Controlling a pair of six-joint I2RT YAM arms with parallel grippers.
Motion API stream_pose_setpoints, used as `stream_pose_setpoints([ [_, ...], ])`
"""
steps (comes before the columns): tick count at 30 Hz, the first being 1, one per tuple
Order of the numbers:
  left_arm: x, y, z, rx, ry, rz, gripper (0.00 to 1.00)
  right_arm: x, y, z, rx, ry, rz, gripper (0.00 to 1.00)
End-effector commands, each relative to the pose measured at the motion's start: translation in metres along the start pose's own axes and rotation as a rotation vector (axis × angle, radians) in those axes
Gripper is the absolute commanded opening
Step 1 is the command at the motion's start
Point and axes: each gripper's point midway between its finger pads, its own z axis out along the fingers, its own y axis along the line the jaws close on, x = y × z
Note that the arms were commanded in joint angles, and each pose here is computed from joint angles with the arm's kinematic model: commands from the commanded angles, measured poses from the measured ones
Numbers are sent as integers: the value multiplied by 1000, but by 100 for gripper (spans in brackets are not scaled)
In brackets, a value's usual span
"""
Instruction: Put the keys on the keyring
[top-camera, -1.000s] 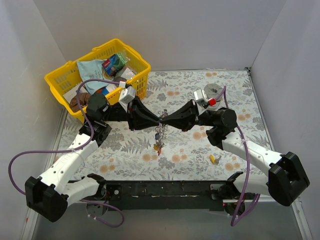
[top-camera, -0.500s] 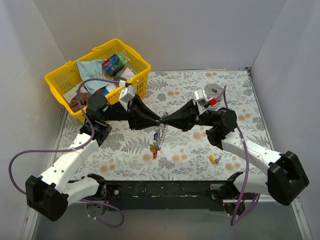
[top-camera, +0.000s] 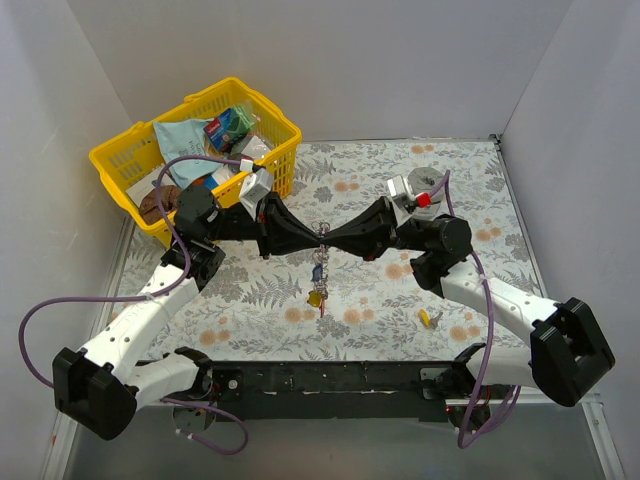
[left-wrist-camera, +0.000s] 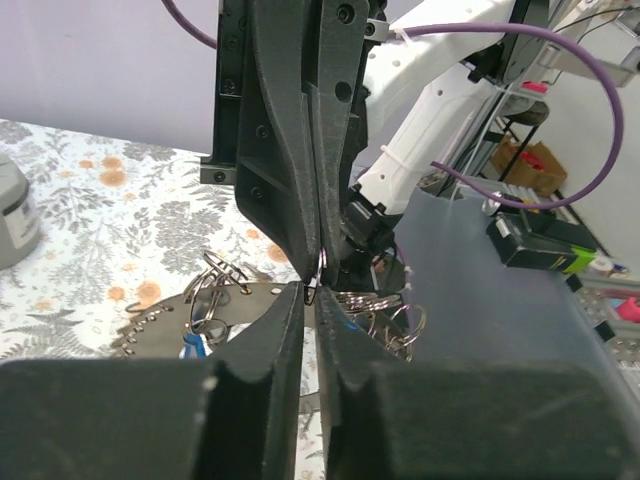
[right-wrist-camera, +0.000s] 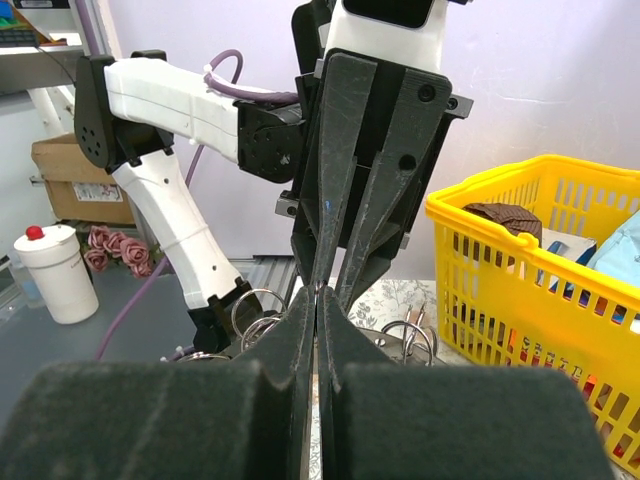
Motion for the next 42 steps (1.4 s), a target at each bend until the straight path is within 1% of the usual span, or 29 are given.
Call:
stream_pose_setpoints([
  [1,-7,14,1,-56,-30,19,0,-16,16,4,-67,-45,-53,1],
  [10,-11,22,-3,-134,-45,55,0,-15,14,4,-54,-49,-42,1],
  [13,-10,25,-5,-160,-36,75,0,-15,14,2,-40,-55,-45,23],
  [14,-8,25,-5,-168,-29,71,0,-15,14,2,-38,-56,-59,38],
  [16,-9,27,-7,-184,-27,97,0,-14,13,0,-20,-52,-64,53],
  [17,-6,27,-8,-189,-19,95,0,-15,11,-1,-5,-51,-84,66],
  [18,-7,28,-9,-198,-19,103,0,-19,12,-1,6,-54,-97,71],
  [19,-7,28,-10,-202,-15,126,0,-14,4,-3,50,-36,-65,74],
  [20,-5,29,-11,-210,-8,124,0,-15,2,-3,72,-33,-70,82],
  [22,-4,28,-13,-220,-1,139,0,-20,-2,-6,112,-31,-112,87],
  [23,-2,29,-13,-224,11,151,0,-16,-5,-9,141,-8,-93,92],
  [24,-2,29,-14,-226,14,161,0,-22,-4,-11,153,-12,-133,94],
  [25,-1,29,-14,-224,20,165,0,-24,-7,-13,185,-16,-141,96],
  [26,0,29,-15,-226,29,182,0,-18,-11,-16,212,8,-126,99],
  [28,1,29,-16,-231,35,192,0,-24,-13,-21,251,7,-169,98],
  [31,1,31,-18,-243,46,218,0,-24,-17,-27,301,28,-190,99],
  [36,2,37,-21,-279,71,243,0,-15,-25,-40,389,73,-173,98],
  [39,3,40,-23,-297,87,253,0,-15,-34,-53,489,74,-172,97],
  [40,3,41,-24,-300,89,258,0,-8,-42,-62,558,90,-150,97],
  [42,6,44,-25,-317,102,256,0,-7,-44,-71,608,87,-141,97],
])
